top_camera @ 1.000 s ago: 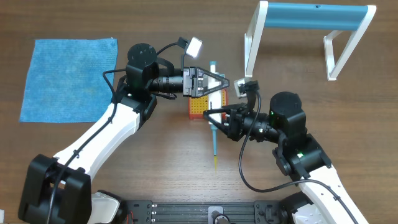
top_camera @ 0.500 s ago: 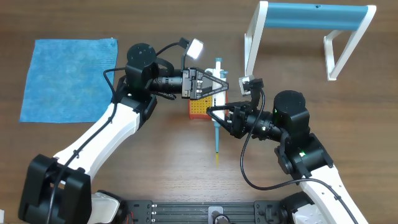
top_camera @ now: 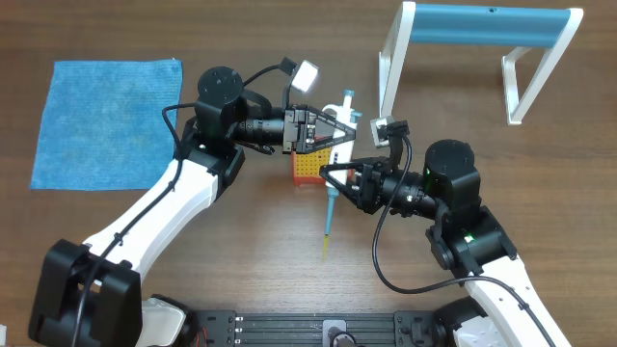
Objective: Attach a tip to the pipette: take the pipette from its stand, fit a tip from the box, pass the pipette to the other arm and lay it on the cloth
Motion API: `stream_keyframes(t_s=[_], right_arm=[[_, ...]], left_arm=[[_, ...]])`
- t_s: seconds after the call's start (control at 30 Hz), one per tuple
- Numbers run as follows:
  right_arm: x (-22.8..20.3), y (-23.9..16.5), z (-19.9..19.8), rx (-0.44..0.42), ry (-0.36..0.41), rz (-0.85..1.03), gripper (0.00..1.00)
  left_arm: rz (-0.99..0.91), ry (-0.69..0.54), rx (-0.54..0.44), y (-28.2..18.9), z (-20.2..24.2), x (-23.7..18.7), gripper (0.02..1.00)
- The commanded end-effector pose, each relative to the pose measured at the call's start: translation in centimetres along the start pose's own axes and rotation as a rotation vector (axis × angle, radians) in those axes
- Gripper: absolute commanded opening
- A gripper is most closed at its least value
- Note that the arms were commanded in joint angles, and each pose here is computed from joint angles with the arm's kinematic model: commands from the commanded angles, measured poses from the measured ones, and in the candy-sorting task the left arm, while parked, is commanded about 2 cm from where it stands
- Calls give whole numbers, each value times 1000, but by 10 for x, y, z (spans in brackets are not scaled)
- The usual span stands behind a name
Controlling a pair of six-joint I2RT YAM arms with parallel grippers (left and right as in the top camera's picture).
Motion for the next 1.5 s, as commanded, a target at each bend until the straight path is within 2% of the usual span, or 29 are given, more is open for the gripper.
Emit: stream_keyframes(t_s=[0.03,0.13,0.27,0.4,0.57,0.77,0.9,1.03,1.1,1.17,1.23,1.33,1.4,1.5], right_arm=[[3,-2,4,0,-43,-5,871],[2,-2,3,-2,-37,1,871],[3,-12,7,76,-25,36,871],[8,-30,5,145,-4,48,873],[21,-58,-4,180,21,10,873],[31,-74,-14,162,34,-42,873],[32,-74,-16,146,-22,-55,875],[37,-73,-34,23,-35,-116,873],[37,-73,-50,-83,-47,-142,873],[33,-76,-73,-235,-26,-158,875],[23,-85,-101,-441,-11,-149,873],[11,-108,-138,-756,19,-135,873],[13,-125,-152,-926,-17,-148,875],[18,-137,-160,-1037,-27,-183,875]], left_arm=[[-22,-5,11,-2,1,8,27],[-44,-4,26,-8,4,12,27],[-125,-36,93,-37,21,26,27],[-259,-163,247,-80,56,35,27],[-465,-482,569,-158,117,16,27],[-451,-639,753,-207,130,-21,29],[-390,-654,805,-225,107,-24,27],[-385,-610,902,-245,75,-5,29],[-386,-583,954,-251,59,6,29],[-387,-580,968,-252,46,12,27],[-385,-589,985,-253,34,14,27],[-368,-647,1064,-259,29,4,27],[-337,-712,1130,-263,29,-10,27],[-306,-767,1167,-264,27,-22,27]])
Point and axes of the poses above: each gripper's point midway between its finger pads, its own y axis out along the fingers, its own z axis along the line the jaws close on, x = y × z, the point moved 4 cm from there along -y, back along the fingers, and after that the axes turned 1 degree about -y, right-handed, at the moved point
